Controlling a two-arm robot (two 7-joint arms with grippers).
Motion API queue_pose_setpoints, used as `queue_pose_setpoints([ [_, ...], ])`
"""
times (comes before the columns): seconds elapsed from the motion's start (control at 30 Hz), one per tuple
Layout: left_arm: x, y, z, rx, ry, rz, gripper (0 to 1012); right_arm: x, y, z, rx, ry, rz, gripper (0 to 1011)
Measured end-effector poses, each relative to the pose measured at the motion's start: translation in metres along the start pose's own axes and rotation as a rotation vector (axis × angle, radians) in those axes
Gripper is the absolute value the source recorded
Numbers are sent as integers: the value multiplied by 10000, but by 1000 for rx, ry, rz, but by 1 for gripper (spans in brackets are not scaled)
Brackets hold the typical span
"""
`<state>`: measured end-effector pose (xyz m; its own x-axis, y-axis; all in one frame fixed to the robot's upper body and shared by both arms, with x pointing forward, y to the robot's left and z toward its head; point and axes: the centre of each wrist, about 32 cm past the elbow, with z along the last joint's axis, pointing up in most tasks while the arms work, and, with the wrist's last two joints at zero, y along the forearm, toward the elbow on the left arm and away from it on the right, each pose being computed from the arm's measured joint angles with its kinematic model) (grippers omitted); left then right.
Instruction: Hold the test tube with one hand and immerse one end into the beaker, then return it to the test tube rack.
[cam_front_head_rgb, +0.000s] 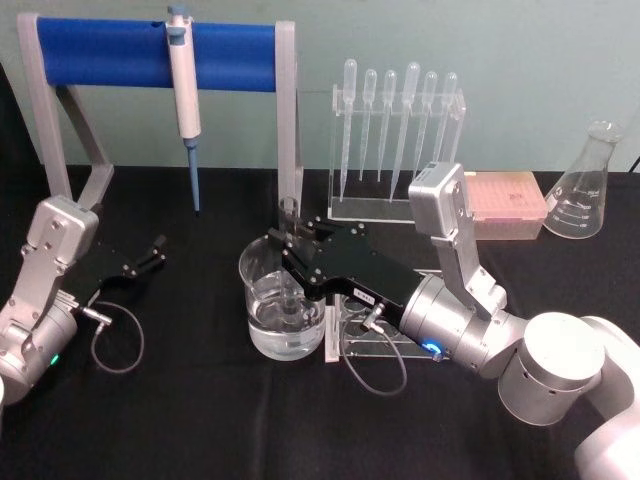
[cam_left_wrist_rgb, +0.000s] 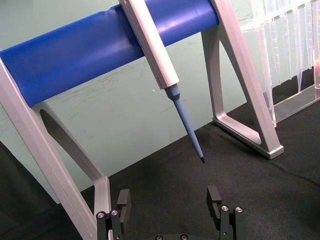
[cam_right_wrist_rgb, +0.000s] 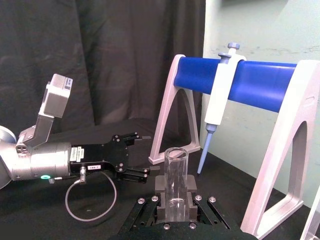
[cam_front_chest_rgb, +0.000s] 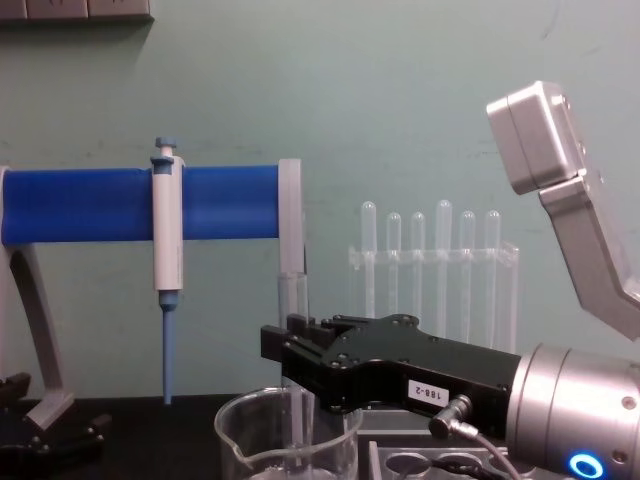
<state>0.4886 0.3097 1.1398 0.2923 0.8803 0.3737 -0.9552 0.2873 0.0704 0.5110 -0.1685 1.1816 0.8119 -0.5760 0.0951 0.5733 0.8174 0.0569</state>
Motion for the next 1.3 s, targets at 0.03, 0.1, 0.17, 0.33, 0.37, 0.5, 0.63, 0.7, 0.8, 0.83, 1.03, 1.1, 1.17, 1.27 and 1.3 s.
queue_pose_setpoints([
  [0.03,0,0,0,0,0,0,1000,0,0,0,0,0,0,224],
  [0.1,0,0,0,0,0,0,1000,0,0,0,0,0,0,224],
  [0.17,0,0,0,0,0,0,1000,0,0,0,0,0,0,224],
  [0.33,0,0,0,0,0,0,1000,0,0,0,0,0,0,224],
  [0.37,0,0,0,0,0,0,1000,0,0,0,0,0,0,224],
  [0.5,0,0,0,0,0,0,1000,0,0,0,0,0,0,224],
  [0.63,0,0,0,0,0,0,1000,0,0,0,0,0,0,224],
  [0.7,0,0,0,0,0,0,1000,0,0,0,0,0,0,224],
  [0.8,0,0,0,0,0,0,1000,0,0,0,0,0,0,224],
  [0.83,0,0,0,0,0,0,1000,0,0,0,0,0,0,224],
  [1.03,0,0,0,0,0,0,1000,0,0,0,0,0,0,224],
  [1.1,0,0,0,0,0,0,1000,0,0,0,0,0,0,224],
  [1.17,0,0,0,0,0,0,1000,0,0,0,0,0,0,224],
  [1.27,0,0,0,0,0,0,1000,0,0,0,0,0,0,224],
  [1.3,0,0,0,0,0,0,1000,0,0,0,0,0,0,224],
])
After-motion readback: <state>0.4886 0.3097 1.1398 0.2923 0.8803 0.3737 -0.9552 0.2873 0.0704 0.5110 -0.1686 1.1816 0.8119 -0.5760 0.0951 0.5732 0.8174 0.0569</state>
